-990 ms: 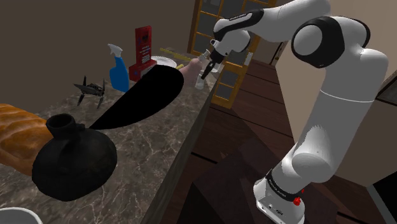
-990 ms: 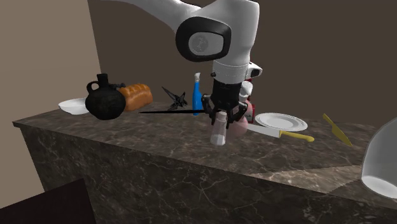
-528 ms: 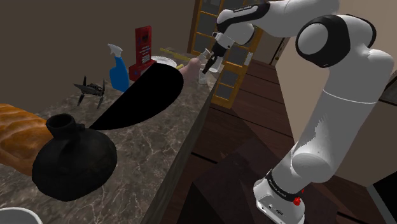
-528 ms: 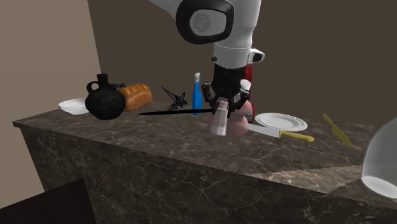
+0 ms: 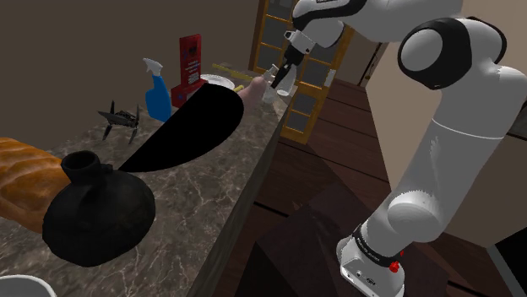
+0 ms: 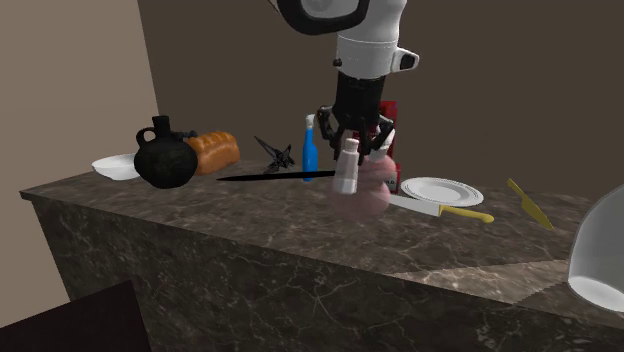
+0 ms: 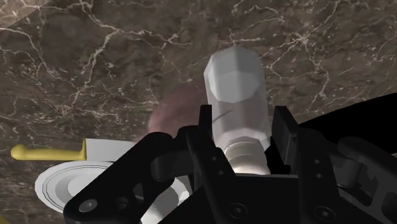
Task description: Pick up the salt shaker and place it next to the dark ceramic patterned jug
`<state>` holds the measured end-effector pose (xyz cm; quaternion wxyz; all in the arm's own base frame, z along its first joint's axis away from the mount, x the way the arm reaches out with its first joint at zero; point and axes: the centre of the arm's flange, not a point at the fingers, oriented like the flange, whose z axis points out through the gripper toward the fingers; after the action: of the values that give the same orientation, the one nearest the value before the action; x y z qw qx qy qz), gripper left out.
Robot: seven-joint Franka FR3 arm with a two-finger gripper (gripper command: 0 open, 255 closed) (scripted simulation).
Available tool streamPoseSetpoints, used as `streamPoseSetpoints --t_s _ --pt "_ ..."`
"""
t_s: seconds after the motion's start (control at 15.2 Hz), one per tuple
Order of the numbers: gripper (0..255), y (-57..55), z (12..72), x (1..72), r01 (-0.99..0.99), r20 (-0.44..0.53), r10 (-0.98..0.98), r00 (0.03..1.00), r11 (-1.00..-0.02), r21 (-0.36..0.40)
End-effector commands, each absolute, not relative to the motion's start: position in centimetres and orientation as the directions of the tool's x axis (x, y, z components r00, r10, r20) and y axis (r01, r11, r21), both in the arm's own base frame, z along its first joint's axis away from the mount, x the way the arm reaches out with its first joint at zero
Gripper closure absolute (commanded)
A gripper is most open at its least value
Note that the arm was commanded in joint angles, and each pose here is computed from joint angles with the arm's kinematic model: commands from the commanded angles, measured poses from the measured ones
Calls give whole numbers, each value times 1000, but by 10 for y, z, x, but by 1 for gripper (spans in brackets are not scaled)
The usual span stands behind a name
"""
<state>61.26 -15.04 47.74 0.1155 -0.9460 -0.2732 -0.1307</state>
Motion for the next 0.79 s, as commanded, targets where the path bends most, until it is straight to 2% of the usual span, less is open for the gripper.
streamPoseSetpoints --t_s 0.0,0.73 --pt "255 -150 488 612 547 310 487 817 -824 -147" --pt "255 -150 546 612 547 310 487 817 -824 -147"
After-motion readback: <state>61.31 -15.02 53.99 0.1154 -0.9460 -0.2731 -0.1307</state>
